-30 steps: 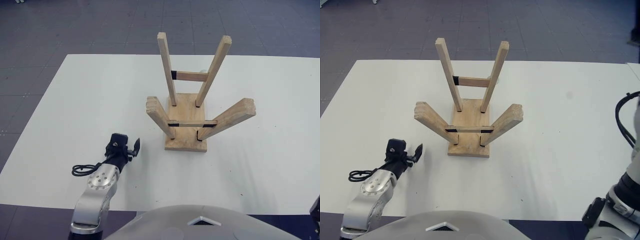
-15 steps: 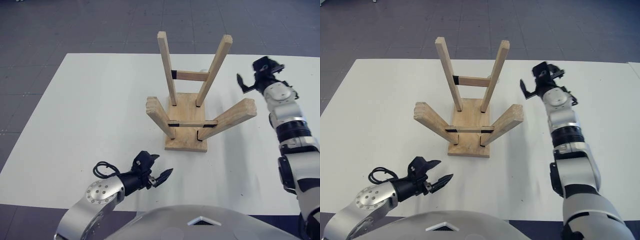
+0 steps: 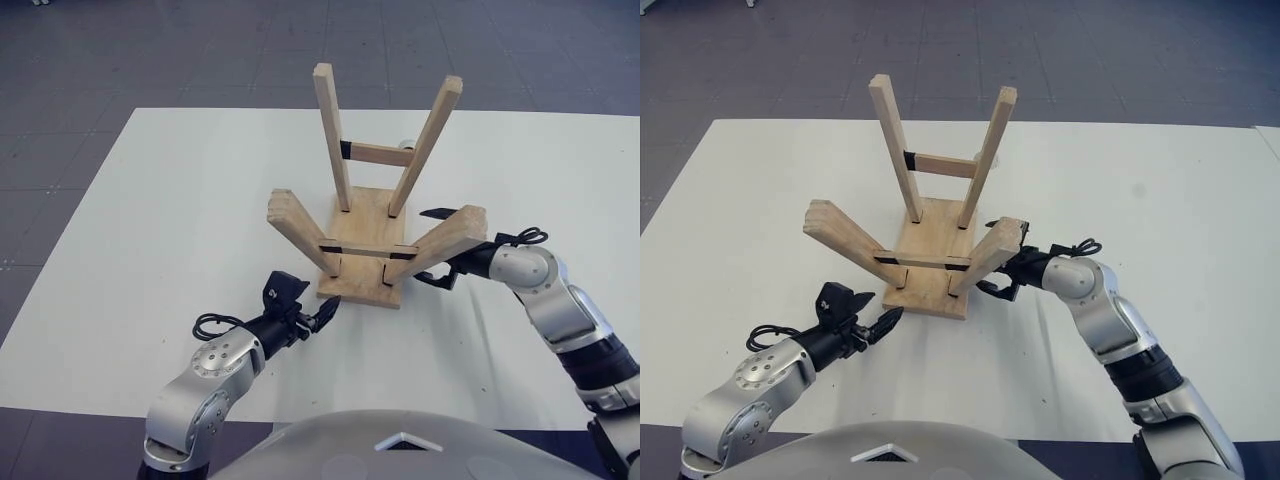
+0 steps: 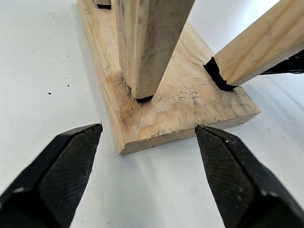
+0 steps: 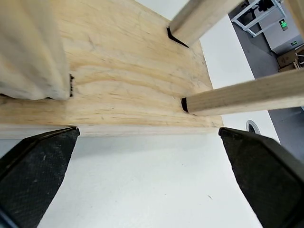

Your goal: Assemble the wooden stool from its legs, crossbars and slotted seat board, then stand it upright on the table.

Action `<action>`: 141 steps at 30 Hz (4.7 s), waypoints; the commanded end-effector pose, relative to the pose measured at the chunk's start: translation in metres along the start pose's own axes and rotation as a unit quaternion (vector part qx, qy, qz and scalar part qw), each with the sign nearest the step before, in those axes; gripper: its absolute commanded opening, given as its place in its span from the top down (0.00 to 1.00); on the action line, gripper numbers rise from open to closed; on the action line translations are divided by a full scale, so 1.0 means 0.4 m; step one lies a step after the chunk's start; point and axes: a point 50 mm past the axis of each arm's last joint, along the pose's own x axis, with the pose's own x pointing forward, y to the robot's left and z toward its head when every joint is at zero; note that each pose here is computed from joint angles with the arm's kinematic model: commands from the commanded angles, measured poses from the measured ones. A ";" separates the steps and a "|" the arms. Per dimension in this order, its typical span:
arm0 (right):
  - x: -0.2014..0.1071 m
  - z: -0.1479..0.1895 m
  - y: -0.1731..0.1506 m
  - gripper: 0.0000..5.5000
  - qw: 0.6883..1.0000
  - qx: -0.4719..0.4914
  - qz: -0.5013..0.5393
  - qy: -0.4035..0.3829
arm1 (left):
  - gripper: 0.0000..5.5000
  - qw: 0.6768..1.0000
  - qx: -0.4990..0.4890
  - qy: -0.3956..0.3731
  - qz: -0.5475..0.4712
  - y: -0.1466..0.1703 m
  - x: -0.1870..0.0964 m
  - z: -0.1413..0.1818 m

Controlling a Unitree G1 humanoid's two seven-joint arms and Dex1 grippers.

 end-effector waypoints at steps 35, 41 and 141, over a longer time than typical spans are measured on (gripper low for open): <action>-0.105 0.166 0.112 0.00 0.989 0.036 0.097 -0.104 | 0.33 0.995 0.066 -0.079 0.017 0.085 -0.033 0.088; -0.154 0.137 0.107 0.00 0.989 0.070 0.085 -0.096 | 0.33 0.980 0.167 -0.088 -0.068 0.143 -0.084 0.129; -0.368 -0.025 -0.158 0.00 0.976 0.086 0.073 -0.185 | 0.67 0.912 0.297 -0.127 -0.251 -0.029 -0.151 0.224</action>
